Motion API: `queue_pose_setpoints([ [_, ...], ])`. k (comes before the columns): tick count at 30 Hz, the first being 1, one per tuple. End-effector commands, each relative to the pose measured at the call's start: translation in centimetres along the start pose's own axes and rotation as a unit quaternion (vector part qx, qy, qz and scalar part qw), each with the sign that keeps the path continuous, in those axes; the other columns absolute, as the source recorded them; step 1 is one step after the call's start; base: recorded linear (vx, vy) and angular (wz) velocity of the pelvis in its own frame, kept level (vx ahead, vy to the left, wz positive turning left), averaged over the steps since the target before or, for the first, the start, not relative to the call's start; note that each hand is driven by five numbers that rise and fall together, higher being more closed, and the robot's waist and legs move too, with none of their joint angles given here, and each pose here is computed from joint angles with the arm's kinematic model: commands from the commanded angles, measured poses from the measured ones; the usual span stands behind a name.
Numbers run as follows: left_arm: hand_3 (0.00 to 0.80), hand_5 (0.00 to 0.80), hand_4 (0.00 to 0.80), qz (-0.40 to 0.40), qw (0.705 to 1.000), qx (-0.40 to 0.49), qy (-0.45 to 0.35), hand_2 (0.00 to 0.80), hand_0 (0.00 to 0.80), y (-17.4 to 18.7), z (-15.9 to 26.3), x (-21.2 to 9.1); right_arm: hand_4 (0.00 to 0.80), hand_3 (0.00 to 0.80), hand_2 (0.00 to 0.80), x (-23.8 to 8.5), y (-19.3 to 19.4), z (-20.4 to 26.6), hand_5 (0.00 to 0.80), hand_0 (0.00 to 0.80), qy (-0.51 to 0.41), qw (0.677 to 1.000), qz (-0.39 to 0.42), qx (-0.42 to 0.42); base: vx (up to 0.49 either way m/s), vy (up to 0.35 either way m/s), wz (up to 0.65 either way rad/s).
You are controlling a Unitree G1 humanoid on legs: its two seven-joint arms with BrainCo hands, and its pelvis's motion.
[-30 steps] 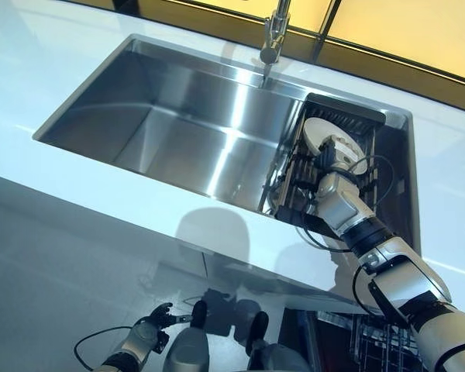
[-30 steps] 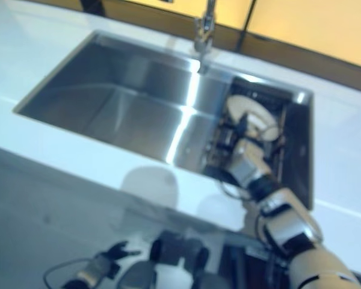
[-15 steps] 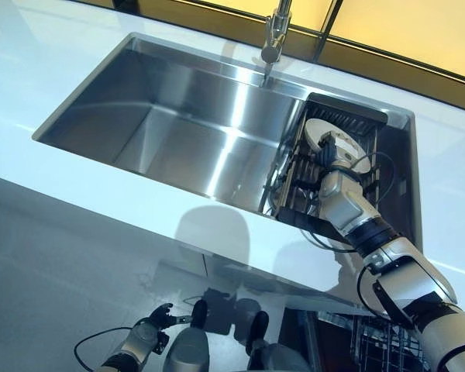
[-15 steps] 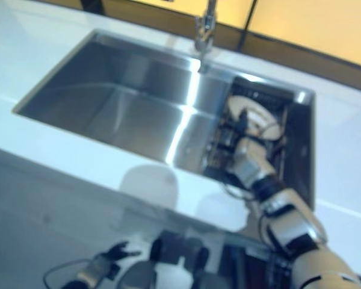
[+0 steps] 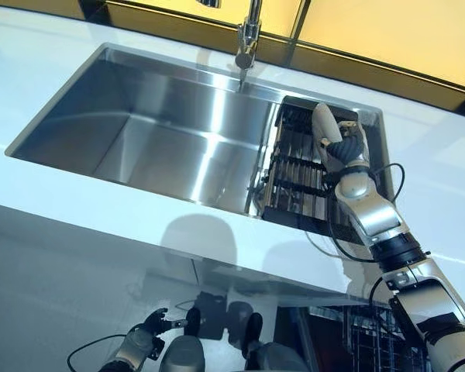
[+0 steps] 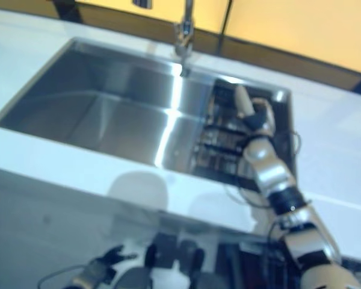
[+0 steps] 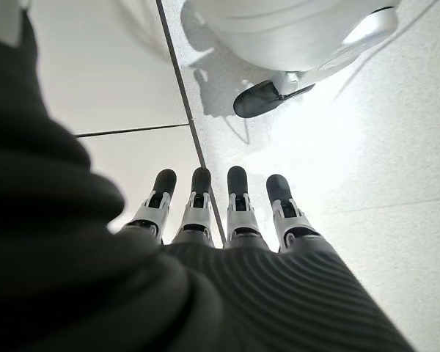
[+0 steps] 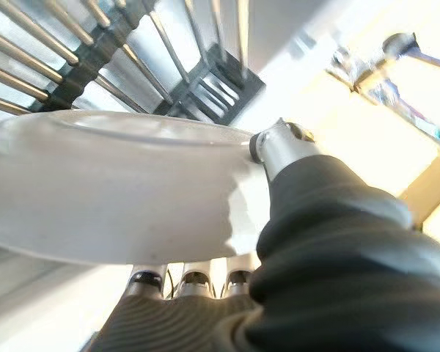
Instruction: Take plates into dishwasher
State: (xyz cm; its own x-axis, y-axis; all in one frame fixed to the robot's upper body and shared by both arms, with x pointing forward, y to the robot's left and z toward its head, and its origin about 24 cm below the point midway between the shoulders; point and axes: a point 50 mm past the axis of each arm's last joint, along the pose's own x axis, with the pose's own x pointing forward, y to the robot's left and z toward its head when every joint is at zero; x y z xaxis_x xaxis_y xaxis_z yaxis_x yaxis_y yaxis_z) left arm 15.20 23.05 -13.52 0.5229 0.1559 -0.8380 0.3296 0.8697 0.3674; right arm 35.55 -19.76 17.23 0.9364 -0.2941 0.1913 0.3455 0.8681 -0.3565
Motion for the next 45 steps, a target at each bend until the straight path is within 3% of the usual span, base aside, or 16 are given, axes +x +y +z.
queue_pose_setpoints([
  [1,0.000,0.000,0.000,-0.014,1.000,0.017,0.009,0.000,0.000,-1.8,-1.1,-0.1,0.800,0.800,0.800,-0.2,-1.8,3.9,0.800,0.800,-0.102,0.991,-0.025,0.079,-0.032,0.058,-0.07],
  [9,0.000,0.000,0.000,-0.020,1.000,0.012,0.019,0.000,0.000,-2.7,-2.4,-0.4,0.800,0.800,0.800,-1.8,-4.2,7.5,0.800,0.800,-0.229,0.969,-0.063,0.073,-0.039,0.070,-0.08],
  [18,0.000,0.000,0.000,-0.024,0.999,0.023,0.042,0.000,0.000,-3.2,-4.5,-1.0,0.800,0.800,0.800,-4.7,-9.7,12.3,0.800,0.800,-0.397,0.898,-0.187,0.030,-0.040,0.077,-0.17],
  [28,0.000,0.000,0.000,-0.025,0.996,0.032,0.074,0.000,0.000,-2.2,-5.5,-1.1,0.800,0.800,0.800,-6.7,-12.7,14.4,0.800,0.800,-0.470,0.831,-0.293,0.059,-0.070,0.004,-0.53],
  [37,0.000,0.000,0.000,-0.016,0.996,0.044,0.069,0.000,0.000,-0.9,-5.3,-0.9,0.800,0.800,0.800,-7.2,-14.4,12.1,0.800,0.800,-0.437,0.837,-0.323,0.057,-0.120,-0.153,-0.30],
  [45,0.000,0.000,0.000,0.011,0.997,0.035,0.068,0.000,0.000,1.1,-4.6,-0.6,0.800,0.800,0.800,-7.0,-14.7,9.0,0.800,0.800,-0.378,0.876,-0.293,0.056,-0.106,-0.303,-0.48],
])
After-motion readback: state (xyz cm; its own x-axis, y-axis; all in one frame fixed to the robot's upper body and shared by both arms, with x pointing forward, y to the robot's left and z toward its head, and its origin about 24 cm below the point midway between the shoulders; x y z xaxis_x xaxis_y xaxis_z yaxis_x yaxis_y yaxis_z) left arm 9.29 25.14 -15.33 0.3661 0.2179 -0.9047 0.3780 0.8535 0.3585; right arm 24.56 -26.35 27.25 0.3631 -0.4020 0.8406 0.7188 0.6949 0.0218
